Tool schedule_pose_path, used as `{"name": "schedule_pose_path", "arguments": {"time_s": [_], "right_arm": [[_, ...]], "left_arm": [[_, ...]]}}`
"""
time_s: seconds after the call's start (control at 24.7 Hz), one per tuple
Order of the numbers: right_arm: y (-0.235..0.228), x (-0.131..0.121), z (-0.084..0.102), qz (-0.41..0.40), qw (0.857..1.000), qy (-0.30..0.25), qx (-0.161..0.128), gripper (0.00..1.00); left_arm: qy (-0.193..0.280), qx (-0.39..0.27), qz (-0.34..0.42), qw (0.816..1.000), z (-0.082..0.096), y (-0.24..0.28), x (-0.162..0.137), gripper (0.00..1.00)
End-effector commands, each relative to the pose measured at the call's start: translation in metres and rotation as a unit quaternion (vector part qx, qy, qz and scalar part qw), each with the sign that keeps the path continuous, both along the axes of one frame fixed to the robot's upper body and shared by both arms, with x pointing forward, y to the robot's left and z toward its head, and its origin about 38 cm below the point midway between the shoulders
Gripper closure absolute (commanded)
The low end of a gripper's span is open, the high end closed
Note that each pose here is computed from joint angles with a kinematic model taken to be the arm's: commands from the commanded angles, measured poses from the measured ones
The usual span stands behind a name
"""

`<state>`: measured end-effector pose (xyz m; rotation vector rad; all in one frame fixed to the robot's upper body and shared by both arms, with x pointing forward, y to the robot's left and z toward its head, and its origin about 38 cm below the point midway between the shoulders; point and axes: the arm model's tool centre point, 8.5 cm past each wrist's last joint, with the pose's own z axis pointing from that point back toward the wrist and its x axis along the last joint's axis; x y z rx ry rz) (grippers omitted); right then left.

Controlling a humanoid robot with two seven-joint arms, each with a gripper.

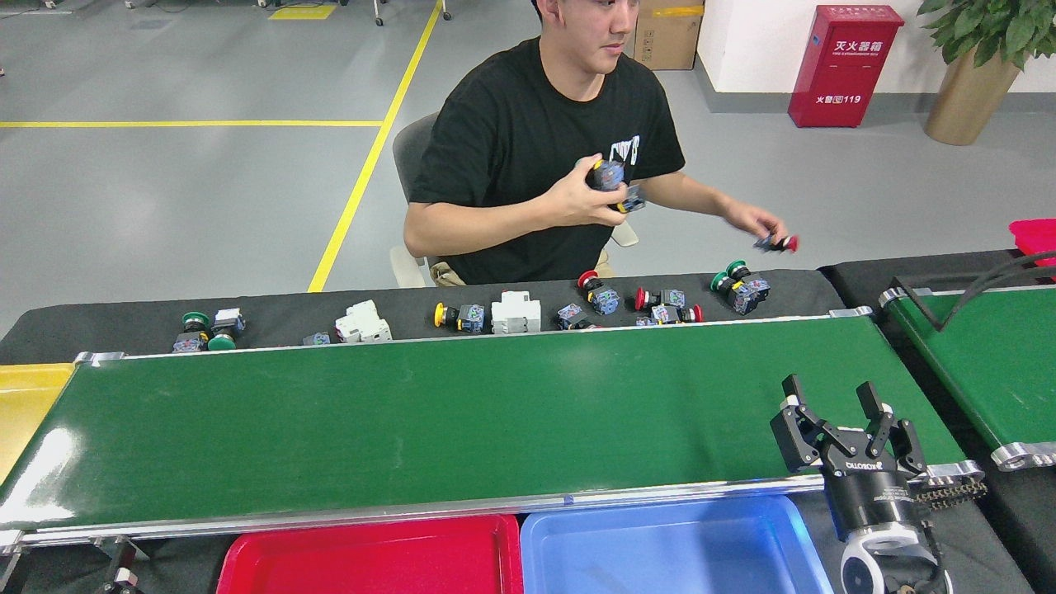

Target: Pick switch part from conveyor to tray

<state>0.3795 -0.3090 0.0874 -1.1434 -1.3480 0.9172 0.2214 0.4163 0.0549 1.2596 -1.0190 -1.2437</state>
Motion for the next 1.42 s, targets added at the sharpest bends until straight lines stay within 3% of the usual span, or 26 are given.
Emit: {"name": "schedule_pose_path", "arguments": {"time_s": [0.0, 0.16, 0.32, 0.61, 1.01, 1.38], "right_arm": [[-0.009, 0.001, 0.015, 0.016, 0.999, -0.033, -0.023, 0.02], [-0.009, 0.001, 0.015, 0.045, 0.998, -0.035, -0.029, 0.02], [-0.009, -0.026, -0.025, 0.057, 0.997, 0.052, -0.025, 0.02], [-0.007, -0.071, -0.047, 0.068, 0.994, 0.083, -0.026, 0.02], [-0.001, -0.069, -0.031, 0.083, 0.996, 0.035, -0.027, 0.01], [0.007, -0.069, -0.032, 0.083, 0.996, 0.032, -0.016, 0.01]], "left_arm": [[-0.008, 0.004, -0.004, 1.000, 0.005, 0.001, 0.001, 0.00], [0.009, -0.004, -0.001, 1.000, -0.008, 0.001, -0.007, 0.00], [0.012, -0.005, -0.009, 1.000, -0.009, -0.005, -0.008, 0.00], [0.003, -0.002, -0.007, 1.000, -0.004, -0.002, -0.006, 0.00], [0.001, 0.001, -0.007, 1.000, -0.001, 0.000, -0.005, 0.00], [-0.003, 0.004, -0.007, 1.000, 0.002, -0.001, -0.005, 0.00]]}}
